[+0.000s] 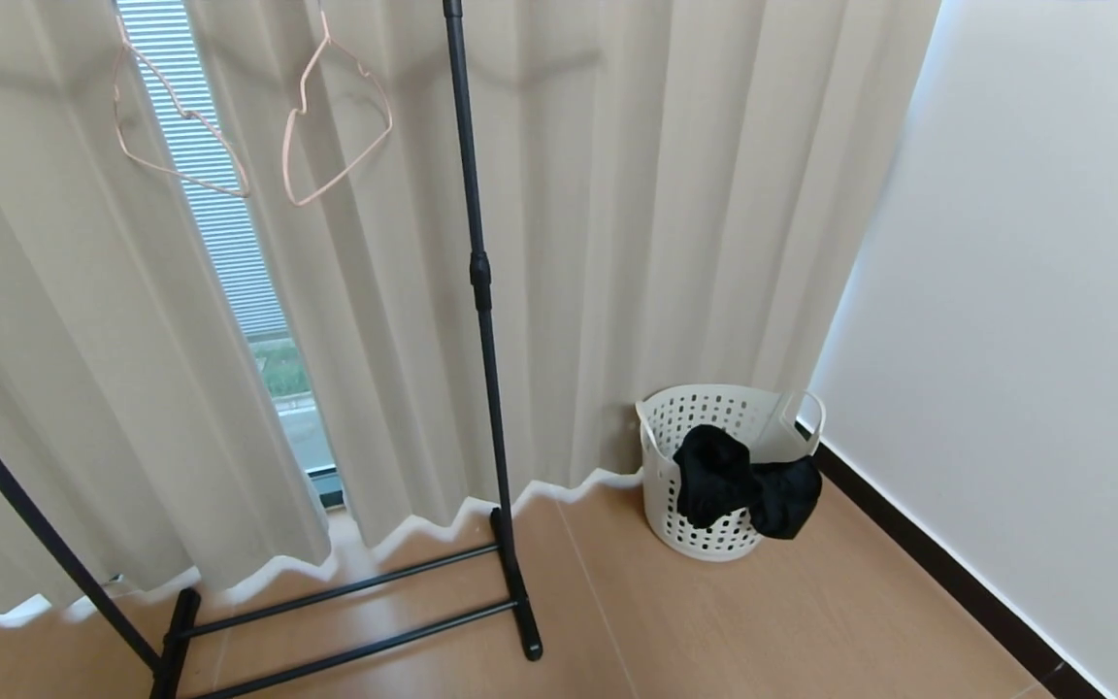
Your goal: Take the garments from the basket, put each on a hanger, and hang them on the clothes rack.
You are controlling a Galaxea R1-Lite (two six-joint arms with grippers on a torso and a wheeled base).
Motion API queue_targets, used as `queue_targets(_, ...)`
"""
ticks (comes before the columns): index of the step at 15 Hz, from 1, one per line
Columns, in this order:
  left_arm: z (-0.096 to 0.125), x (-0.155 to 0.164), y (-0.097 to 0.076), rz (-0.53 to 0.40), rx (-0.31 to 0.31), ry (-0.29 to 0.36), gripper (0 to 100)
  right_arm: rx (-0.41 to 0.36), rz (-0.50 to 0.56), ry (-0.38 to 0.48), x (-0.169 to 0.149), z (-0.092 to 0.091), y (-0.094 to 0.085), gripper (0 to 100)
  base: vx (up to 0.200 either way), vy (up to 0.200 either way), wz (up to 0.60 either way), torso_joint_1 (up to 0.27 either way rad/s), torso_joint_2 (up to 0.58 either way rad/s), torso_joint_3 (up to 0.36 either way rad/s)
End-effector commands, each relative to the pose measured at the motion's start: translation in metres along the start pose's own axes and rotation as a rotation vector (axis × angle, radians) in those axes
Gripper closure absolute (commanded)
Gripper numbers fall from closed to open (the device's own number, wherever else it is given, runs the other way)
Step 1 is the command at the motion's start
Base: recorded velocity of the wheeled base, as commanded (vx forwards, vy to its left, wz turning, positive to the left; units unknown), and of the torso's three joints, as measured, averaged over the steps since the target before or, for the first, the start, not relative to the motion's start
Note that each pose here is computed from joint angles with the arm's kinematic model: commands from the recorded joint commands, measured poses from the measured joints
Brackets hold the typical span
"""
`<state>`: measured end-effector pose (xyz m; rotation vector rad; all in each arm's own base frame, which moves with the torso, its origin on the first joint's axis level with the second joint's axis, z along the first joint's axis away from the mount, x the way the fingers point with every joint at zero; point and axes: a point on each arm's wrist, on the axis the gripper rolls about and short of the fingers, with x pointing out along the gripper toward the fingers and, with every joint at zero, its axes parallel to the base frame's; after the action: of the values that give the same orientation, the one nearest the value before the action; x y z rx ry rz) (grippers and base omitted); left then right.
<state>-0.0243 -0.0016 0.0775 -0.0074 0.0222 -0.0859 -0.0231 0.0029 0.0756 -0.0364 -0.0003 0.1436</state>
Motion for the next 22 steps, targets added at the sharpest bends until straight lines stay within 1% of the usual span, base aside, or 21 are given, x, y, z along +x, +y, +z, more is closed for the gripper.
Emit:
queue_targets(1, -0.0001, 0.0001, 0.0, 0.0, -0.001, 0.001, 0, 0.0, 0.002, -0.001, 0.0, 0.0, 0.0, 0, 0.2, 0.0, 0.0, -0.007, 0.0, 0.002)
queue_targets(3, -0.0001, 0.0001, 0.0, 0.0, -0.001, 0.001, 0, 0.0, 0.002, 0.001, 0.0001, 0.0, 0.0, 0, 0.2, 0.0, 0.0, 0.002, 0.0, 0.002)
queue_targets(10, -0.0001, 0.0001, 0.0, 0.002, -0.001, 0.001, 0, 0.0, 0.001, 0.001, 0.0001, 0.0, 0.0, 0, 0.0, -0.2, 0.0, 0.007, 0.0, 0.002)
queue_targets(12, -0.0001, 0.0001, 0.0, 0.002, -0.003, 0.001, 0, 0.0, 0.001, -0.001, 0.0, 0.0, 0.0, 0, 0.2, -0.2, 0.0, 0.002, 0.0, 0.005)
queue_targets(19, -0.0001, 0.0001, 0.0, 0.0, -0.004, 0.001, 0, 0.001, 0.001, -0.001, 0.0, 0.0, 0.0, 0, 0.2, 0.0, 0.0, 0.003, 0.0, 0.001)
queue_targets(22, -0.0001, 0.0001, 0.0, 0.0, -0.004, 0.001, 0, 0.0, 0.001, -0.001, 0.0, 0.0, 0.0, 0, 0.0, 0.0, 0.0, 0.0, 0.0, 0.0)
